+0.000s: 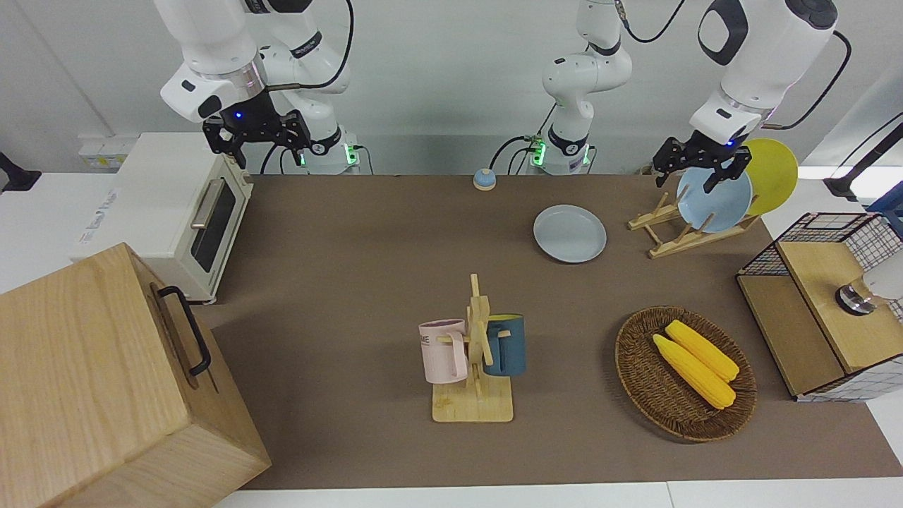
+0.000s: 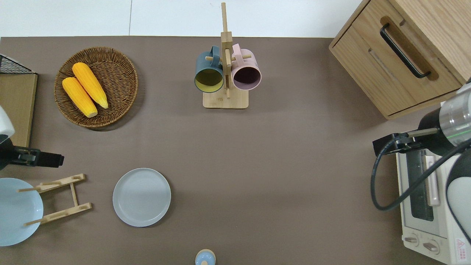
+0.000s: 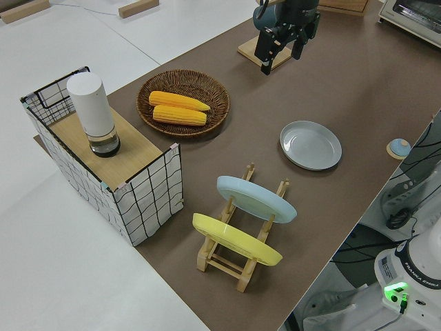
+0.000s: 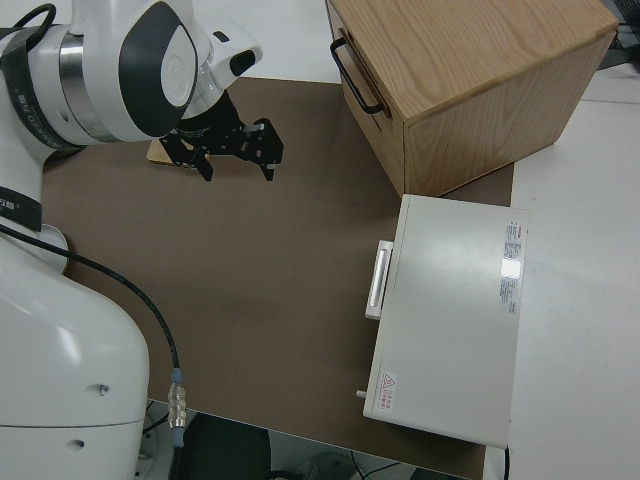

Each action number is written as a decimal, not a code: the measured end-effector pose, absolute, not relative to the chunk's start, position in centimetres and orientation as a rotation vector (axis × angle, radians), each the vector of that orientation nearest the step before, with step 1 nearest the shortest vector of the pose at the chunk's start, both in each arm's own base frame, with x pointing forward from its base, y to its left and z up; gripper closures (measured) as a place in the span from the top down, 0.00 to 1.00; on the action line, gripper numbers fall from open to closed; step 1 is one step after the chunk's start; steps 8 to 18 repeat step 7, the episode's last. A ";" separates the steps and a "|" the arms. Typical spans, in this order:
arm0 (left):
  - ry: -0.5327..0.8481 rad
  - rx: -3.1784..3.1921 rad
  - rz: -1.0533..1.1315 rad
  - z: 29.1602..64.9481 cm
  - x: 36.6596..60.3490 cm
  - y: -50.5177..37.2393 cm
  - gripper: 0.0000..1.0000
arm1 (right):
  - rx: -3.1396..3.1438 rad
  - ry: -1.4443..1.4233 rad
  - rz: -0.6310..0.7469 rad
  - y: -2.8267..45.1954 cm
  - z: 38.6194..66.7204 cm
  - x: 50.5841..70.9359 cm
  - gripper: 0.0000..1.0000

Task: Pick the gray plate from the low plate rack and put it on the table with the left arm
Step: 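Open the left gripper and withdraw it toward the rack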

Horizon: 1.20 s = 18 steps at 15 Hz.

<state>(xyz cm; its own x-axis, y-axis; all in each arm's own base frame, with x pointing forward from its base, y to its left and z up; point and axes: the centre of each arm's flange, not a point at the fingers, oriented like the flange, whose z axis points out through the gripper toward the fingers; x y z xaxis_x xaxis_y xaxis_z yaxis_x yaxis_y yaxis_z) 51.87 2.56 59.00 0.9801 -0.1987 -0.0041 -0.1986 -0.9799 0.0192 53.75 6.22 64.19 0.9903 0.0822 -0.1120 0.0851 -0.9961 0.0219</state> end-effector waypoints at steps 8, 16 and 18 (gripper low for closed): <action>-0.355 3.133 0.011 62.5 51.7 1.1 1.00 | 3.107 0.131 -0.173 6.2 64.2 53.7 0.99; -0.355 3.133 0.011 62.5 51.7 1.1 1.00 | 3.107 0.131 -0.173 6.2 64.2 53.7 0.99; -0.355 3.133 0.011 62.5 51.7 1.1 1.00 | 3.107 0.131 -0.173 6.2 64.2 53.7 0.99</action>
